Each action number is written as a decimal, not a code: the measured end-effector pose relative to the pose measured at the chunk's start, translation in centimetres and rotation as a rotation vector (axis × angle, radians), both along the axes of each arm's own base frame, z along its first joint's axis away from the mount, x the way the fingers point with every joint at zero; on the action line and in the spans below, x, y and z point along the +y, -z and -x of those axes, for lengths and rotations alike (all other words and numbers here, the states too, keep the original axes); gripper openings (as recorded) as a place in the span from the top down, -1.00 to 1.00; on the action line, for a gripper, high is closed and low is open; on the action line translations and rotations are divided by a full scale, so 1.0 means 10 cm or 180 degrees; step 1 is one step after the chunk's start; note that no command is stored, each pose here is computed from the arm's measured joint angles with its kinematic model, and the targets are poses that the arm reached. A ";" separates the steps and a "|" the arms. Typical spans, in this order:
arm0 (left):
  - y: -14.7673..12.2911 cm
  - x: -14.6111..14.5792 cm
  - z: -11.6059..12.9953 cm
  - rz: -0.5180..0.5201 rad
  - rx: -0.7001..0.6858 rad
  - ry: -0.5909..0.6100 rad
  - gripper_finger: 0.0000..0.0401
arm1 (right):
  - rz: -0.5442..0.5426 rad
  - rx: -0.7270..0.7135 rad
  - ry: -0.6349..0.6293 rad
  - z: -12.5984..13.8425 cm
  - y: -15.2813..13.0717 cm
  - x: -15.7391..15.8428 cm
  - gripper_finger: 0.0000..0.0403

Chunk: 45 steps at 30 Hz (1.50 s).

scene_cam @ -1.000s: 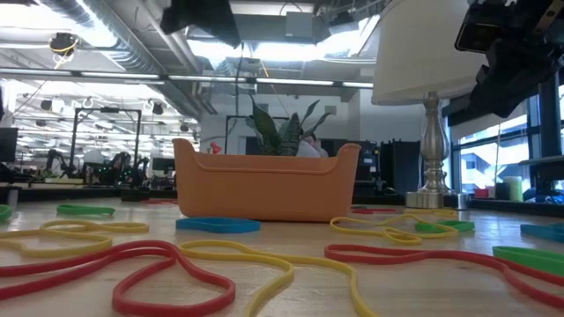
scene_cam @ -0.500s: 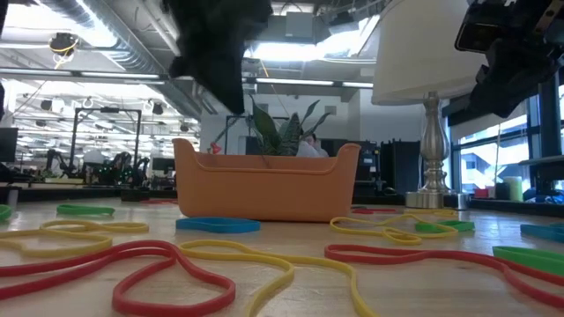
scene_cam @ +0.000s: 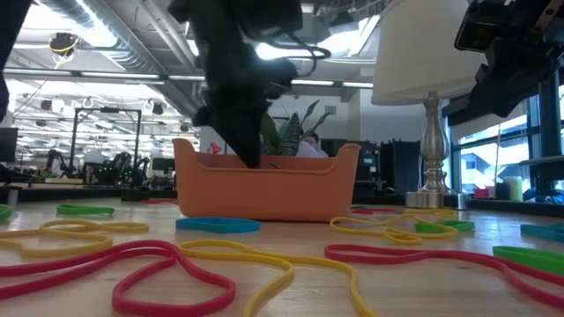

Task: Pick and place rubber bands into bin
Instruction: Put the blue rubber band into the orange bin, then put the yellow rubber band into the orange bin

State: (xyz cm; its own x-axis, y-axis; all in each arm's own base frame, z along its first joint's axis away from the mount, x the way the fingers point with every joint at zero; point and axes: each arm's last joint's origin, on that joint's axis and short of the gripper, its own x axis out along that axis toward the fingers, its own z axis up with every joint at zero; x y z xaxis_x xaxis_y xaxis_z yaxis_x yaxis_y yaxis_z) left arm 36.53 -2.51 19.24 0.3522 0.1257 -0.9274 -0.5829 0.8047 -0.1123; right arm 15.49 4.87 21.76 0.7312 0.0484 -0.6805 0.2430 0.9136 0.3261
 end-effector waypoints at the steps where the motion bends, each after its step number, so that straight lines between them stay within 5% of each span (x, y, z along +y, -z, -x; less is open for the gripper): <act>1: 0.03 0.01 -0.03 0.0002 -0.0017 0.0019 0.99 | 0.0001 0.0000 -0.0001 0.00 0.00 0.00 0.91; 9: 0.22 0.03 -0.10 -0.0033 0.0089 0.0214 0.93 | 0.0002 0.0003 0.0000 0.00 0.00 0.00 0.91; 17: 0.19 0.03 -0.09 -0.0101 0.0064 0.0194 0.59 | 0.0008 0.0004 -0.0005 0.00 0.00 0.00 0.91; 29: -0.22 0.06 0.08 -0.0173 -0.0080 0.0355 0.36 | 0.0005 -0.0011 -0.0007 0.00 0.00 0.00 0.91; 36: -0.69 0.09 0.40 -0.0405 -0.0207 0.0398 0.43 | -0.0022 -0.0068 0.0001 -0.01 -0.02 0.01 0.91; 45: -0.94 0.07 0.91 -0.0712 -0.0405 0.0834 0.96 | -0.0187 -0.0395 0.0077 -0.09 -0.09 0.02 0.94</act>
State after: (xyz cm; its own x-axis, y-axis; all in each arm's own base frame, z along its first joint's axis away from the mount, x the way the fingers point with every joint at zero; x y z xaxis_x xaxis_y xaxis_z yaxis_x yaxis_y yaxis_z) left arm 27.48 -1.77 28.66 0.5102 0.2105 -0.8339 -0.3464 0.9378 0.0249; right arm 16.37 5.12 22.70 0.8111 0.0668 -0.5811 0.2193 0.8863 0.4079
